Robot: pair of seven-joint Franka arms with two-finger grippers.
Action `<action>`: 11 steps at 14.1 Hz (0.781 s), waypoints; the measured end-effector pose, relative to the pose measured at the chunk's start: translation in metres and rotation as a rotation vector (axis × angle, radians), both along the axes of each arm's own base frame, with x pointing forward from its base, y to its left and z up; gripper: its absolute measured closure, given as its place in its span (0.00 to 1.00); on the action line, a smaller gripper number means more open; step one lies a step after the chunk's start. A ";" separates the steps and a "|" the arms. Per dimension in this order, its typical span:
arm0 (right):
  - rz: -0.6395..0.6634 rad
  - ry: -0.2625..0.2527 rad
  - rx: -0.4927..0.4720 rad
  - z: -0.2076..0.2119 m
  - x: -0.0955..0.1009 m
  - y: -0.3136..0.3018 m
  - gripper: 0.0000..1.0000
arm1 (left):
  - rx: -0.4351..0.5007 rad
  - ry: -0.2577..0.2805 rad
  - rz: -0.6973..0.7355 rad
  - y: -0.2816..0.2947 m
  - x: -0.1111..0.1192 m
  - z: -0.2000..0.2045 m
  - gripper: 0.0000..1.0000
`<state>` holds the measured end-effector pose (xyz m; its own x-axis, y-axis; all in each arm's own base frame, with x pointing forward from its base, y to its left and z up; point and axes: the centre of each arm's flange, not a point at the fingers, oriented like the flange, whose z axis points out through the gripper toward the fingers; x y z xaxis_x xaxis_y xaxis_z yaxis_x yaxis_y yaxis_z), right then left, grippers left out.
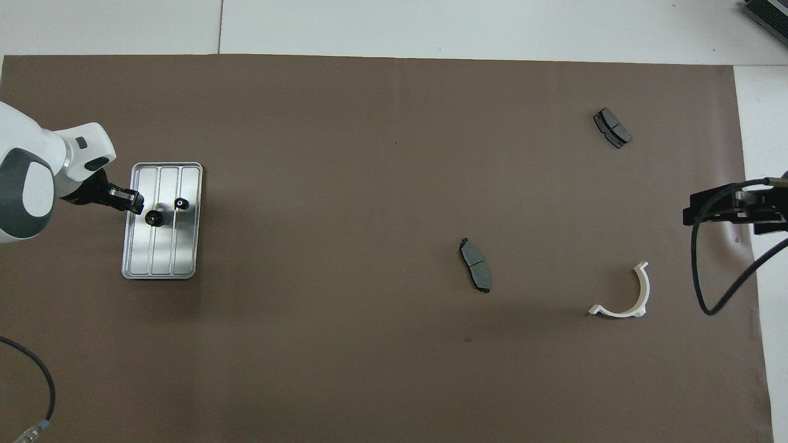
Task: Pick bearing gear from pile to tray
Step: 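Carry the bearing to the tray and lower it in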
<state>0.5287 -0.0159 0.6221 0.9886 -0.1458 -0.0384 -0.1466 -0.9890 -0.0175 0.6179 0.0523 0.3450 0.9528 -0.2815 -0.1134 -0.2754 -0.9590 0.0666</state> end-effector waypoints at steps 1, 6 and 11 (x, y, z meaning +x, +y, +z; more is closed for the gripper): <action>0.000 0.000 0.000 0.000 0.000 0.000 0.00 | 0.000 0.011 -0.003 -0.002 -0.007 -0.002 0.67; 0.000 0.000 0.000 0.000 0.000 0.000 0.00 | 0.009 0.047 -0.015 -0.012 -0.046 -0.001 0.67; 0.000 0.000 0.000 0.000 0.000 0.000 0.00 | 0.027 0.024 0.043 -0.038 -0.072 -0.015 0.67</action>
